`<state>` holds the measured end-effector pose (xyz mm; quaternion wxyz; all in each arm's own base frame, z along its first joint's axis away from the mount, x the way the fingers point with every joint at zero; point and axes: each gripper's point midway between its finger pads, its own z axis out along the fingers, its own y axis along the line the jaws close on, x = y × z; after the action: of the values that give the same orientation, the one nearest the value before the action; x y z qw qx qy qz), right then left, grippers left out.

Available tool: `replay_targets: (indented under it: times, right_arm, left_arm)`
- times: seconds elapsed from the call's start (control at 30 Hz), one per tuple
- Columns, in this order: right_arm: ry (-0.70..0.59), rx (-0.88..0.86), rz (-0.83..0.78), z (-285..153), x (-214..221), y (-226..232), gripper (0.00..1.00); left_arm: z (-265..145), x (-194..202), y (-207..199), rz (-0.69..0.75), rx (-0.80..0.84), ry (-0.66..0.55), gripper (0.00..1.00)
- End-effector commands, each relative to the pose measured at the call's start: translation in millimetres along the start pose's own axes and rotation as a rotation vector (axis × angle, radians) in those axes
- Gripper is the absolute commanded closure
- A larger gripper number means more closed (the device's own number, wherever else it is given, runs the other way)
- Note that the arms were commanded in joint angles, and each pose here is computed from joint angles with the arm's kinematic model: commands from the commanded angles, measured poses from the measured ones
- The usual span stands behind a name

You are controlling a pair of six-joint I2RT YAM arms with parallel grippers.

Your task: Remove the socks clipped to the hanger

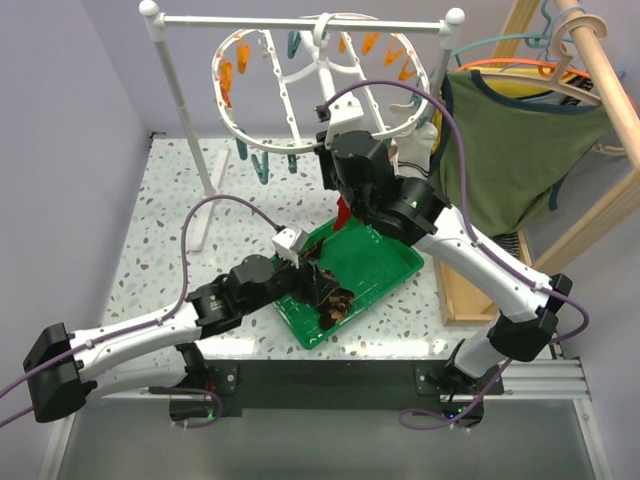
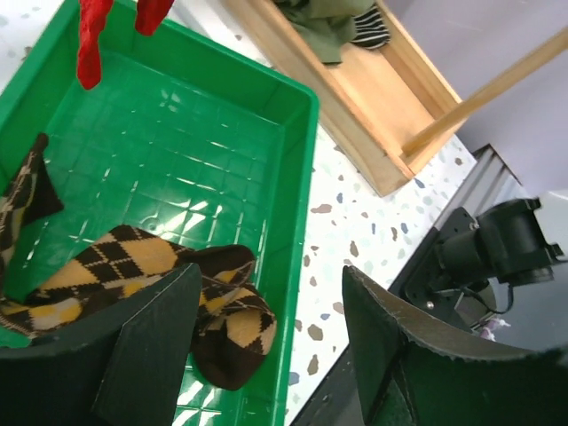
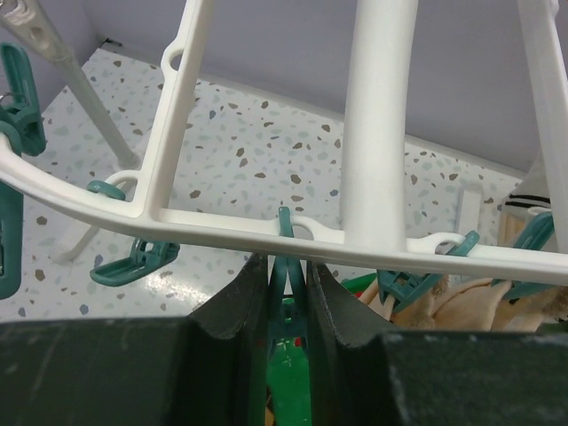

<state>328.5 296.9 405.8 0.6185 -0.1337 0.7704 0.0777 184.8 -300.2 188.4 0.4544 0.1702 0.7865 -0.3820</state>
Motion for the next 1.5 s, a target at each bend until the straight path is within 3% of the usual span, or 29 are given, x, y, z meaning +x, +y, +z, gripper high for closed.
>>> replay_targets:
  times: [0.0, 0.17, 0.33, 0.67, 0.77, 0.87, 0.9, 1.0, 1.2, 1.47]
  right_arm:
    - [-0.019, -0.050, 0.045, -14.7, -8.7, 1.4, 1.00]
    - [-0.028, -0.070, 0.062, -21.1, -11.3, 1.1, 1.00]
    - [-0.037, -0.084, 0.080, -24.9, -14.7, 0.9, 1.00]
    - [-0.037, -0.106, 0.102, -29.1, -13.2, 2.5, 1.00]
    - [-0.040, -0.112, 0.109, -30.7, -14.6, 2.5, 1.00]
    - [-0.041, -0.115, 0.113, -33.4, -15.3, 1.7, 1.00]
    - [-0.042, -0.114, 0.116, -33.7, -15.4, 0.8, 1.00]
    - [-0.047, -0.119, 0.121, -36.0, -16.4, 0.1, 1.00]
    - [-0.043, -0.118, 0.115, -36.7, -14.8, -0.8, 1.00]
    - [-0.039, -0.123, 0.116, -36.7, -15.2, 0.3, 0.99]
  left_arm:
    - [-1.3, -7.7, -8.0, -0.036, 0.037, -0.096, 0.30]
    - [21.1, -18.9, 12.1, -0.076, -0.118, -0.129, 0.21]
    - [48.2, -37.2, 40.4, -0.023, -0.237, -0.188, 0.12]
    - [101.7, -79.4, 31.2, 0.128, -0.199, -0.264, 0.09]
    - [108.0, -87.6, 33.3, 0.168, -0.190, -0.283, 0.15]
    - [111.6, -94.3, 35.4, 0.193, -0.198, -0.295, 0.29]
    - [112.3, -95.7, 38.1, 0.194, -0.207, -0.297, 0.38]
    - [116.9, -97.7, 40.8, 0.204, -0.223, -0.298, 0.46]
    - [126.2, -98.8, 42.6, 0.212, -0.231, -0.300, 0.55]
    - [136.5, -103.4, 35.1, 0.187, -0.185, -0.305, 0.57]
